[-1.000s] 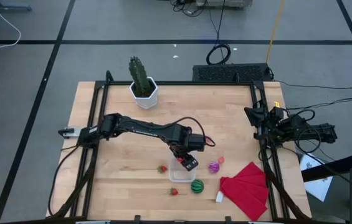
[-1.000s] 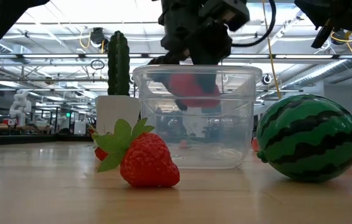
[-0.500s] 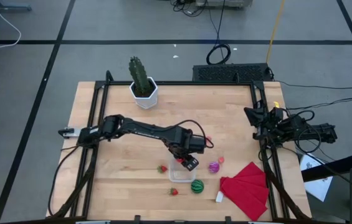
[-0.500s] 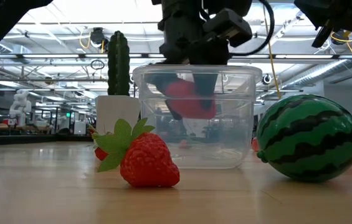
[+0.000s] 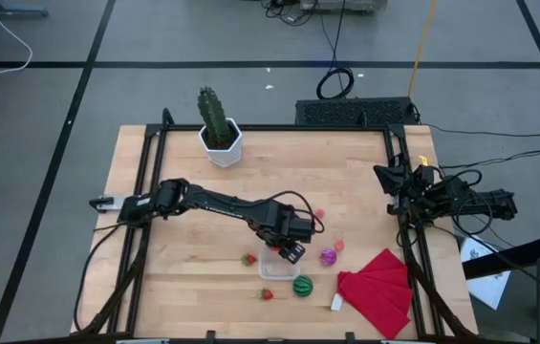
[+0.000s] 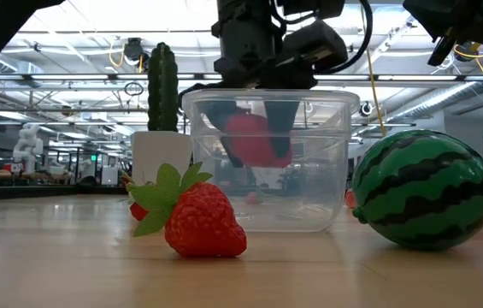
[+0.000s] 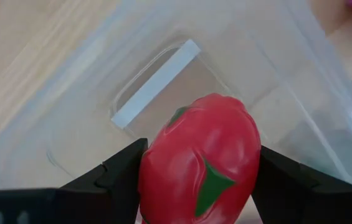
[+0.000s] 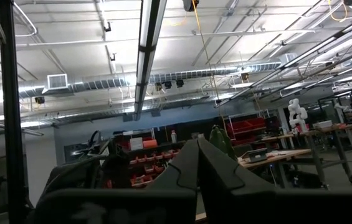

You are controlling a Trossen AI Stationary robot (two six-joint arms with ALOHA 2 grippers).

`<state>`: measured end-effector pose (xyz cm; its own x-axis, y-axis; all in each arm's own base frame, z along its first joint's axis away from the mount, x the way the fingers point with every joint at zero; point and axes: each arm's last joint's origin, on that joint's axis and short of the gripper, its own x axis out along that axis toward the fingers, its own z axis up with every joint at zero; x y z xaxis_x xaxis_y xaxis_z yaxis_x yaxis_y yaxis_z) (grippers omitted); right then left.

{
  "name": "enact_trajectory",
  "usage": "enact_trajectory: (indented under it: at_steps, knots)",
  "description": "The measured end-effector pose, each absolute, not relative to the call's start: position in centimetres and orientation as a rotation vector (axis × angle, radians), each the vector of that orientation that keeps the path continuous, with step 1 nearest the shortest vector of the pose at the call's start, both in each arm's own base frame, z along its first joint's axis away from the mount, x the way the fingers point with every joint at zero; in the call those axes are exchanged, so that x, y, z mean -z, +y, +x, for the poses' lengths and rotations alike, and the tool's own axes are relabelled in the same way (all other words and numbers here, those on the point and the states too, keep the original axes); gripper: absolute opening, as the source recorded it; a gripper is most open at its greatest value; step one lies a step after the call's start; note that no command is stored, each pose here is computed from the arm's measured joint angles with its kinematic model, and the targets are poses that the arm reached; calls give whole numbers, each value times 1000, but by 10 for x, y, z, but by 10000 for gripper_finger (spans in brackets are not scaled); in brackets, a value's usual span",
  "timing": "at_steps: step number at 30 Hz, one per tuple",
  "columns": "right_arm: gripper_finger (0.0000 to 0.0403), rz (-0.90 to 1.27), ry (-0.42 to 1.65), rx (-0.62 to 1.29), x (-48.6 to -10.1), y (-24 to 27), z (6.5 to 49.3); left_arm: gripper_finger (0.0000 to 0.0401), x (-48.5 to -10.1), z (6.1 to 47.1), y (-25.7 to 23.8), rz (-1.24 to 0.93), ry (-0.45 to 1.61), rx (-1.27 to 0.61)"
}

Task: Pick and placing Produce into tupperware
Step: Put the dragon fruit into the transparent bin

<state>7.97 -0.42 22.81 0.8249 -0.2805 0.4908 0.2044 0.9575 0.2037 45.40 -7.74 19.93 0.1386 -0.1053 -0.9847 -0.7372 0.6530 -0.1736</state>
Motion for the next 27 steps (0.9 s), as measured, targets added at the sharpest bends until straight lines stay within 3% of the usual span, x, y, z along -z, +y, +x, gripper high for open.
enact_trajectory:
  at_steps: [27]
  knots:
    - [0, 144, -539, 259, -228, -4, 80, 246, -192, 458, -78, -782, 1335, -567]
